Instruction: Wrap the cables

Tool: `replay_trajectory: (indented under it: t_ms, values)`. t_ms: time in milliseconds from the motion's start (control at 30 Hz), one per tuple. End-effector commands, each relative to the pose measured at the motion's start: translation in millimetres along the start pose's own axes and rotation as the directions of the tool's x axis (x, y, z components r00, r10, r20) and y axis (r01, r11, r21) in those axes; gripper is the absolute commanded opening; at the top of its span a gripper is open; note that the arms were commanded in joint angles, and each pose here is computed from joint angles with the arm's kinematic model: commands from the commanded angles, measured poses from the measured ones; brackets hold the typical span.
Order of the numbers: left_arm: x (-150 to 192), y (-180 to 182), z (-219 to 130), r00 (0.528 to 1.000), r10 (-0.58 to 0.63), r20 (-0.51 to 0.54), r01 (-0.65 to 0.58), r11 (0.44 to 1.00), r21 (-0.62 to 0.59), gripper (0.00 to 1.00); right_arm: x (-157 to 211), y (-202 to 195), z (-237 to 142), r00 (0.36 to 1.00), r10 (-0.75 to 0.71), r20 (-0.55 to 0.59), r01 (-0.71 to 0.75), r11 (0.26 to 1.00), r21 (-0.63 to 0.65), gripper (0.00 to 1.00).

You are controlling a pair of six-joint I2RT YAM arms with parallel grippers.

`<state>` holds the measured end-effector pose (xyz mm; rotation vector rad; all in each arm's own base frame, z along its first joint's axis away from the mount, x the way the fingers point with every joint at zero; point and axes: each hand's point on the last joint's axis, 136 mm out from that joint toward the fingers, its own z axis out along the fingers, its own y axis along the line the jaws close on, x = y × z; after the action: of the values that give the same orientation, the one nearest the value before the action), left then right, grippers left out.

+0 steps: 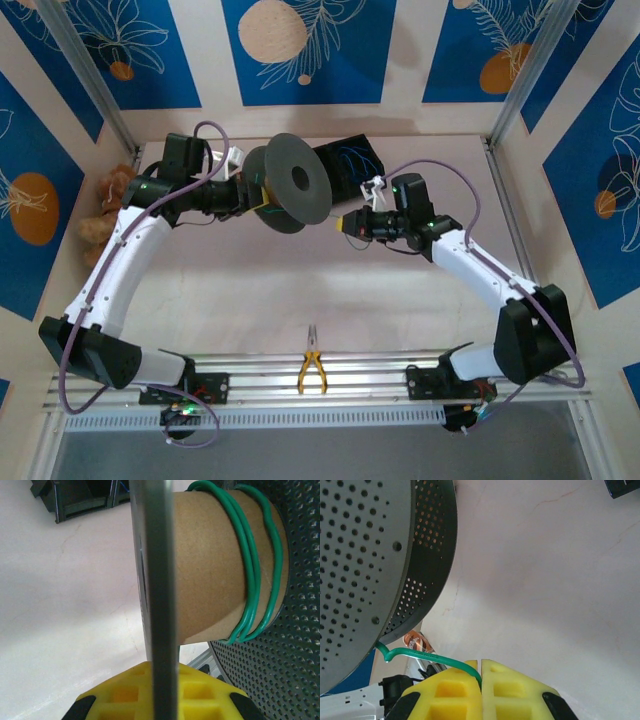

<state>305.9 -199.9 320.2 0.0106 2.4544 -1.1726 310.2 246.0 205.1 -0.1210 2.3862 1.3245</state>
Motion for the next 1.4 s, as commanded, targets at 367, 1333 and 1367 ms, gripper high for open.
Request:
replay_trajectory:
  t_ms: [367,1333,1367]
  values:
    - [-24,-45,-42,0.976,0.163,0.145,-0.180,0.977,0.111,0.00,6,-7,11,0.992,0.048,-0.118,-0.048,0.999,0.003,0.25]
    - [-10,-18,-19,0.970,0.213,0.114,-0.203,0.975,-0.094,0.00,-16,107,-17,0.953,-0.288,0.093,0.295,0.952,-0.076,0.86]
    - [-11,-16,-20,0.969,0.216,0.119,-0.204,0.973,-0.109,0.00,-15,109,-19,0.952,-0.293,0.091,0.299,0.952,-0.068,0.86]
